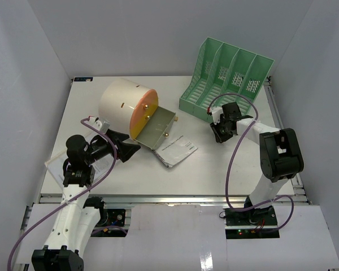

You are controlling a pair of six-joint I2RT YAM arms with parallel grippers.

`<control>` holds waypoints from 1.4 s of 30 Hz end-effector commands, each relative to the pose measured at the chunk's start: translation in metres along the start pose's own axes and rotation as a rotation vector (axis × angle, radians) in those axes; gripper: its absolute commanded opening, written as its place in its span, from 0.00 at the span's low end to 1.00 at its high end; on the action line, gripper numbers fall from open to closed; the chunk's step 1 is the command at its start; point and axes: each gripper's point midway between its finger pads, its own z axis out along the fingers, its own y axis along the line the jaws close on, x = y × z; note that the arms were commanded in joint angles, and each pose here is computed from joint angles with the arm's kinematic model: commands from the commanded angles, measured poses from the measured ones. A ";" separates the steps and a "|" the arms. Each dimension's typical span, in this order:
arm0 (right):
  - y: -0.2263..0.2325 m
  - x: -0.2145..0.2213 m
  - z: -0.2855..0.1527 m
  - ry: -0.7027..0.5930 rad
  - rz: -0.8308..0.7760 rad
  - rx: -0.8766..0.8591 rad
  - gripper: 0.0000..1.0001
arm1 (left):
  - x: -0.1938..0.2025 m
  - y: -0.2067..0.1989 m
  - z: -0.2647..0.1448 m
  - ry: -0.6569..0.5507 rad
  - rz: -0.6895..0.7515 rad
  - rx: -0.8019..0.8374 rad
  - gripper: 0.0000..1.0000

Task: Organize the desk

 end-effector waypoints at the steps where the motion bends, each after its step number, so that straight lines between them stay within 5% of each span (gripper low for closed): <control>1: 0.028 -0.022 -0.017 -0.082 -0.042 -0.177 0.12 | -0.007 -0.004 -0.001 -0.015 0.042 0.006 0.98; 11: 0.115 -0.139 -0.108 -0.454 -0.428 -0.435 0.12 | -0.008 -0.001 -0.002 -0.016 0.047 -0.013 0.98; 21: 0.183 -0.243 -0.105 -0.492 -0.471 -0.482 0.22 | -0.010 0.000 -0.003 -0.026 0.068 -0.033 0.98; 30: 0.189 -0.250 -0.062 -0.428 -0.397 -0.476 0.24 | -0.012 0.001 -0.004 -0.032 0.079 -0.041 0.98; 38: 0.197 -0.240 -0.045 -0.392 -0.435 -0.454 0.59 | -0.012 0.001 -0.004 -0.031 0.079 -0.038 0.98; 42: 0.191 -0.246 -0.049 -0.405 -0.433 -0.414 0.63 | -0.012 0.000 -0.004 -0.032 0.080 -0.037 0.98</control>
